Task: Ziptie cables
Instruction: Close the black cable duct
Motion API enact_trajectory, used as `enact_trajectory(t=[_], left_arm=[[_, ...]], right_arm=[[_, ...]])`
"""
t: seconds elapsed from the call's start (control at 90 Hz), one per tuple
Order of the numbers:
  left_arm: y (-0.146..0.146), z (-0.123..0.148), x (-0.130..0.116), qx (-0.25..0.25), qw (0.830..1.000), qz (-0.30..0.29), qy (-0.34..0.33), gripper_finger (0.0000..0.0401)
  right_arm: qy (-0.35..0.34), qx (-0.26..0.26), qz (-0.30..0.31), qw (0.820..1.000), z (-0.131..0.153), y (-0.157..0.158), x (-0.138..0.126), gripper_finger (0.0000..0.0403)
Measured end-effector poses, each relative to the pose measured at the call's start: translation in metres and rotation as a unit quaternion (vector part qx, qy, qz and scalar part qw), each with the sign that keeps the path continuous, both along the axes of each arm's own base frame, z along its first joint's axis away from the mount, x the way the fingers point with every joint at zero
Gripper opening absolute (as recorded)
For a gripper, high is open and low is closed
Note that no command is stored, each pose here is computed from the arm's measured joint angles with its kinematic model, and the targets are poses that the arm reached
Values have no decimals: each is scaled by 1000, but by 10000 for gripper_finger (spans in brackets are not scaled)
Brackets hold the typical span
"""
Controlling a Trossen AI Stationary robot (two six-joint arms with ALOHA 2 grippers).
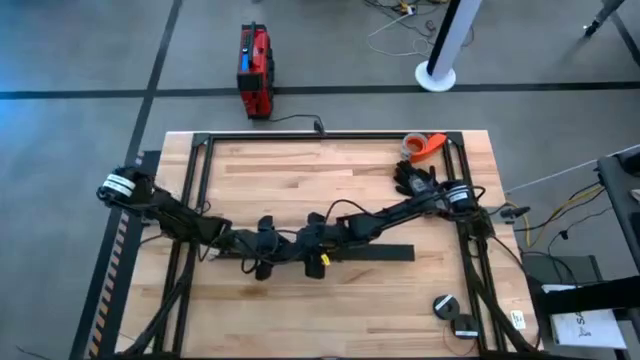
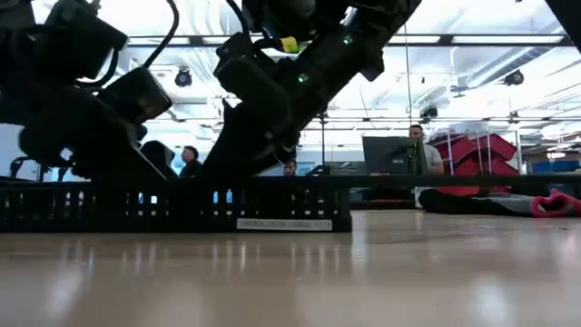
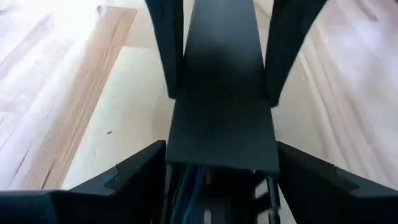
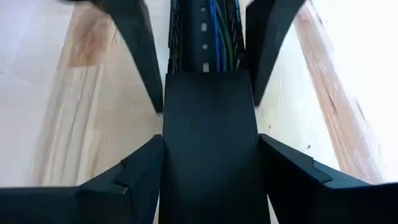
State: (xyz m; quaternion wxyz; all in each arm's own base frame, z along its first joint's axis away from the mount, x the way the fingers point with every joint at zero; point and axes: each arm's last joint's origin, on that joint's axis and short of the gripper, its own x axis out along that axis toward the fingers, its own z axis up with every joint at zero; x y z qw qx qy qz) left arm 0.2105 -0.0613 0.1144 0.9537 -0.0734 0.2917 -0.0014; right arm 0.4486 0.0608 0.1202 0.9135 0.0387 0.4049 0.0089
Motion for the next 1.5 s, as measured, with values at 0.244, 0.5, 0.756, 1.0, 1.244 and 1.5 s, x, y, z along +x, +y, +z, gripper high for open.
enact_trajectory(t=[0.244,0.5,0.756,1.0,1.244,1.5], left_arm=[[2,-9,-20,-8,997,-8,74,272],[1,-26,-22,-7,997,1,81,239],[-1,-32,-18,2,997,-4,71,209],[-1,-30,-16,6,999,-16,49,245],[-1,-30,-17,-2,999,-3,48,216],[1,-32,-20,-10,999,9,53,234]], right_arm=[[16,-2,0,1000,-1,0,-3,215],[12,2,-6,1000,-1,0,-2,215],[11,1,-5,1000,0,6,-3,215],[-1,2,-19,1000,0,10,-2,215],[19,19,-58,998,0,10,-4,215],[20,25,-61,998,5,12,-3,214]])
